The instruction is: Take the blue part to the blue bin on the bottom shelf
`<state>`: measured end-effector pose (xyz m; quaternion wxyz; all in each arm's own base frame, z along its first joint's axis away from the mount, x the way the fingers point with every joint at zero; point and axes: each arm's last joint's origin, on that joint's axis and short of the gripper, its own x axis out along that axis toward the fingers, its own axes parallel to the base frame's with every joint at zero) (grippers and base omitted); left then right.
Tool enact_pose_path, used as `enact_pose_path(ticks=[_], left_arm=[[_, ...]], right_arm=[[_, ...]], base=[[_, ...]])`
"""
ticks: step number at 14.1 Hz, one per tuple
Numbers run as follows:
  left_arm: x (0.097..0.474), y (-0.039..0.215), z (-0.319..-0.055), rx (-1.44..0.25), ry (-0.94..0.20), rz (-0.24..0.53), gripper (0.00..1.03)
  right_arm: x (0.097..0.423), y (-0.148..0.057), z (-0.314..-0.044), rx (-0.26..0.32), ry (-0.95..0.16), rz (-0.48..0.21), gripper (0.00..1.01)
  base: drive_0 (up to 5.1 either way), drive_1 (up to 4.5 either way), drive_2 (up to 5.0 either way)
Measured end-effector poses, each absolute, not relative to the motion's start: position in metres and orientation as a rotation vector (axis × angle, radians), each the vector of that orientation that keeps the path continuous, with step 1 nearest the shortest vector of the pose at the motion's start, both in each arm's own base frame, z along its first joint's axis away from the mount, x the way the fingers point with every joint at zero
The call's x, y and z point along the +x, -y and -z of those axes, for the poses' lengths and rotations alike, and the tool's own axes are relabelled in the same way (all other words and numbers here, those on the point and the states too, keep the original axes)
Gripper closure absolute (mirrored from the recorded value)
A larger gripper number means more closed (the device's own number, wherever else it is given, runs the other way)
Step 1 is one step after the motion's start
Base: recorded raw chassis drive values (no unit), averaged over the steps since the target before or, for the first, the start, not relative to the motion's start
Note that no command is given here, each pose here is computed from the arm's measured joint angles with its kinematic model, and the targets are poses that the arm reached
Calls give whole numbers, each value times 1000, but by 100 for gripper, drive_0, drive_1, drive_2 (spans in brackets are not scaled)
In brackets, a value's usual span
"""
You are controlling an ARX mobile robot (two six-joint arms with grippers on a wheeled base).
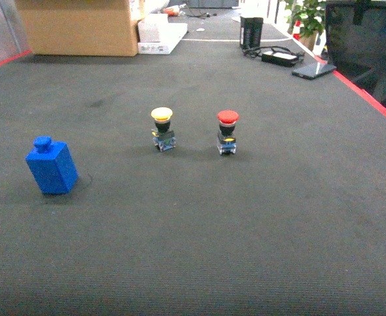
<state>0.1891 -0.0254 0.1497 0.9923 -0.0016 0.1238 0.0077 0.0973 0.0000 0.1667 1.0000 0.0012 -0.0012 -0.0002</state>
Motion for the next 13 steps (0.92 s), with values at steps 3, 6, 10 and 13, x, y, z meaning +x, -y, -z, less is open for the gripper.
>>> enact_pose_path(ticks=[3,6,10,13], left_arm=[[258,26,-112,-7,-381,-16,5],[293,22,-79,8,-473,-33,5],[330,13,-74,38,-451,-53,5],[362,11,-68,32,-456,-30,5]], right_arm=[[97,0,-167,2,1,0,3],[97,0,-167,2,1,0,3],[97,0,-167,2,2,0,3],[97,0,-167,2,1,0,3]], base=[[0,0,0],[0,0,0],[0,0,0],[0,0,0]])
